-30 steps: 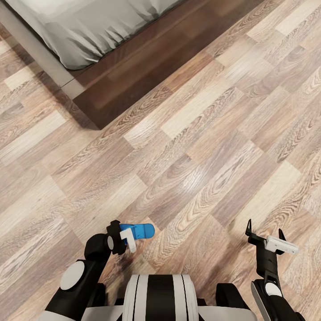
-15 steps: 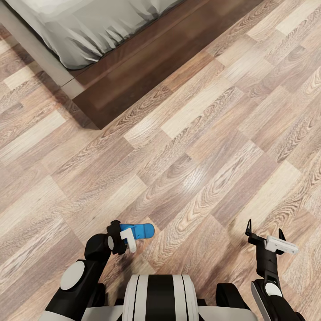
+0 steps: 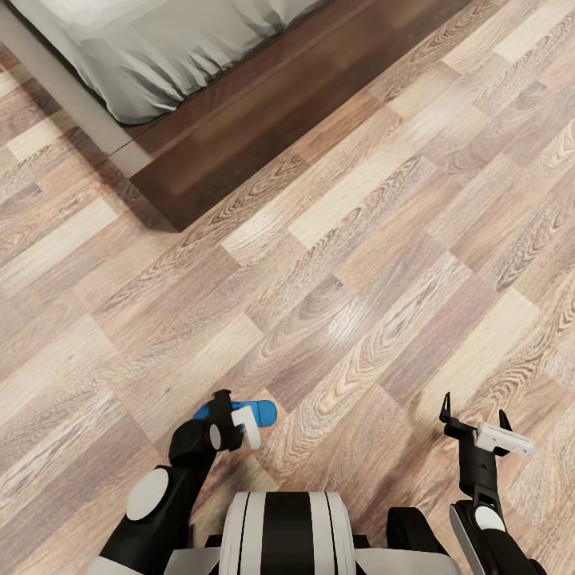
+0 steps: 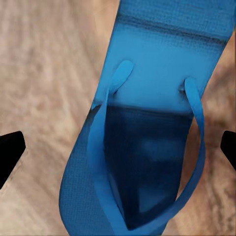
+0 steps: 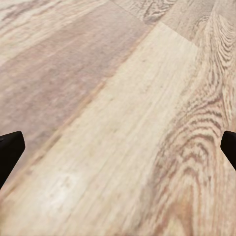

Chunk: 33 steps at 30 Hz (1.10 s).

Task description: In the bedroom, move the book from the bed onto either nightstand, and place the two sandals side by side next to the bed.

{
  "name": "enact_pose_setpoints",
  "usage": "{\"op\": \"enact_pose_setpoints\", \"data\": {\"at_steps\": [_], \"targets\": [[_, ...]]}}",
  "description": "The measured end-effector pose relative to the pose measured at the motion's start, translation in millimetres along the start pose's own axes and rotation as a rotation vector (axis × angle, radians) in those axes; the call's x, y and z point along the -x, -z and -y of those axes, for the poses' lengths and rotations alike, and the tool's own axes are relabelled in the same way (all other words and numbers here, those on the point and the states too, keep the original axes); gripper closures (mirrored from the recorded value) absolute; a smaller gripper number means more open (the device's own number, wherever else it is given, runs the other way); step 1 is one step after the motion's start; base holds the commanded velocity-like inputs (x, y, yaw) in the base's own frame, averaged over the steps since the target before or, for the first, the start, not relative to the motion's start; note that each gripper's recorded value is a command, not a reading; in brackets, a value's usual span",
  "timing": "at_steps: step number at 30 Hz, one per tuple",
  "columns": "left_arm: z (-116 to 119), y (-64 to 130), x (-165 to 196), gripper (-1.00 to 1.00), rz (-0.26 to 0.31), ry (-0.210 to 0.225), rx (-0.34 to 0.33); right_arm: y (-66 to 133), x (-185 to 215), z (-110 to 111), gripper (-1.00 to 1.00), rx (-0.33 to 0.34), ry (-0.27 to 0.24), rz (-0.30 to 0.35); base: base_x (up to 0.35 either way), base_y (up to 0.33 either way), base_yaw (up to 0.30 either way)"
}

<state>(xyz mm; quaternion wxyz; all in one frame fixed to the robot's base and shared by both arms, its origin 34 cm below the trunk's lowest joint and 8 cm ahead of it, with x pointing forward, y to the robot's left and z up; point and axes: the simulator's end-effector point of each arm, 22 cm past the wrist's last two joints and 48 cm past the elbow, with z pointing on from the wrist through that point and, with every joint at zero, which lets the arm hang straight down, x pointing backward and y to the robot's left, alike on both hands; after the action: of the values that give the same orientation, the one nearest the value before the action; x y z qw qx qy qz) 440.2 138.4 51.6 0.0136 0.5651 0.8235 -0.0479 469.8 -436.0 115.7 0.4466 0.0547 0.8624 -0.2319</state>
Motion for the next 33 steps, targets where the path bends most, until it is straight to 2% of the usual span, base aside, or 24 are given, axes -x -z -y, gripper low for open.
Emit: {"op": "enact_pose_setpoints", "data": {"at_steps": [5,16,20,27,33], "targets": [[8.0,-5.3,3.1,-1.0,-0.003,-0.015,0.0,0.1,0.0,-0.1,-1.0,0.0,0.0,0.0,0.0,0.0,0.0],[12.9,-7.7,2.5,-1.0,-0.005,-0.019,-0.01,0.0,0.0,0.0,-1.0,0.0,0.0,0.0,0.0,0.0,0.0],[33.7,-17.5,-7.7,-1.0,-0.03,-0.022,-0.061,0.0,0.0,0.0,-1.0,0.0,0.0,0.0,0.0,0.0,0.0],[54.1,-27.4,-18.7,-1.0,-0.057,-0.026,-0.099,0.0,0.0,0.0,-1.0,0.0,0.0,0.0,0.0,0.0,0.0],[57.1,-28.8,-21.1,-1.0,-0.062,-0.028,-0.106,0.0,0.0,0.0,-1.0,0.0,0.0,0.0,0.0,0.0,0.0]]}}
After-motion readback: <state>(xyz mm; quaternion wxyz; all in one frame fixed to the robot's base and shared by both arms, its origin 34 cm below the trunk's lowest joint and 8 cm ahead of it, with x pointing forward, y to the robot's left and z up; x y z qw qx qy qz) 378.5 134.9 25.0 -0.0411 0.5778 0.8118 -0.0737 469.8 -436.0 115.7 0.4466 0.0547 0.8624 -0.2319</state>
